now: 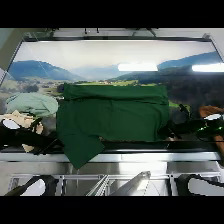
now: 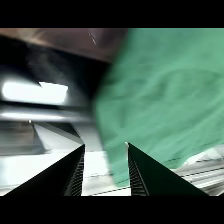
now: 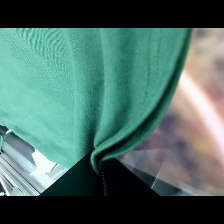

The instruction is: Fold the shirts.

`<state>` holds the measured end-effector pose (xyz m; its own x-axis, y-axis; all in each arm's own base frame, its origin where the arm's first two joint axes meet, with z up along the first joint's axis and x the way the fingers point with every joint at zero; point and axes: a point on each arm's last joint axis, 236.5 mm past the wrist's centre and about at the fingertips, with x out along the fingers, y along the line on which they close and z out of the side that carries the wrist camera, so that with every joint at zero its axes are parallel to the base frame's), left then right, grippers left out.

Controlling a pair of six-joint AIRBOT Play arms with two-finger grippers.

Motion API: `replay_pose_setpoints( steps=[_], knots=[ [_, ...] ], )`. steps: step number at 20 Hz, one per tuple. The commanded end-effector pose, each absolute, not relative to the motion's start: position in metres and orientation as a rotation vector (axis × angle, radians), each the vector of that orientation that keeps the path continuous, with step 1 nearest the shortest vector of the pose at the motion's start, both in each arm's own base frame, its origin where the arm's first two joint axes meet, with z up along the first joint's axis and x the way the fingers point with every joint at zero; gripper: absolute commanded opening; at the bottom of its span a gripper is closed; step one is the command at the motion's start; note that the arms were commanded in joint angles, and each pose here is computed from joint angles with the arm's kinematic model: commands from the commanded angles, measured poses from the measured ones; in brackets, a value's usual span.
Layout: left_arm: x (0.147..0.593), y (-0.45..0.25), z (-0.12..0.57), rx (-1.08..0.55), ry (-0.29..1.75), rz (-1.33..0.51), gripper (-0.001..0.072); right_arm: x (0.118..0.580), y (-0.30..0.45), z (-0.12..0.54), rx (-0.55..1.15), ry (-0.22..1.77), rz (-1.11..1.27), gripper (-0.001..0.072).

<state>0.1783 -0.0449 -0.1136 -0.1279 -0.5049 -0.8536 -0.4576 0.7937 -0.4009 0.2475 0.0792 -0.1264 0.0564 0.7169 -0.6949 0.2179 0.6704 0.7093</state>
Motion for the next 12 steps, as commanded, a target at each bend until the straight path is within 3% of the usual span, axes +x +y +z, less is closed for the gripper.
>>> replay_pose_setpoints(
  steps=[1,6,7,8,12],
  knots=[
    [0.205,-0.069,-0.115,-0.762,1.657,-0.085,0.0291,0.267,0.067,-0.135,0.79,1.432,0.373,0.0023],
    [0.215,-0.106,-0.101,-0.747,1.607,-0.272,0.0284,0.263,0.072,-0.131,0.807,1.445,0.398,0.0023],
    [0.211,-0.108,-0.098,-0.752,1.618,-0.3,0.0128,0.261,0.074,-0.129,0.813,1.452,0.411,0.0023],
    [0.206,-0.109,-0.094,-0.76,1.634,-0.331,0.0029,0.259,0.076,-0.127,0.819,1.459,0.423,0.0023],
    [0.191,-0.096,-0.074,-0.867,1.663,-0.372,0.0029,0.257,0.075,-0.112,0.86,1.455,0.459,0.0023]
  ],
)
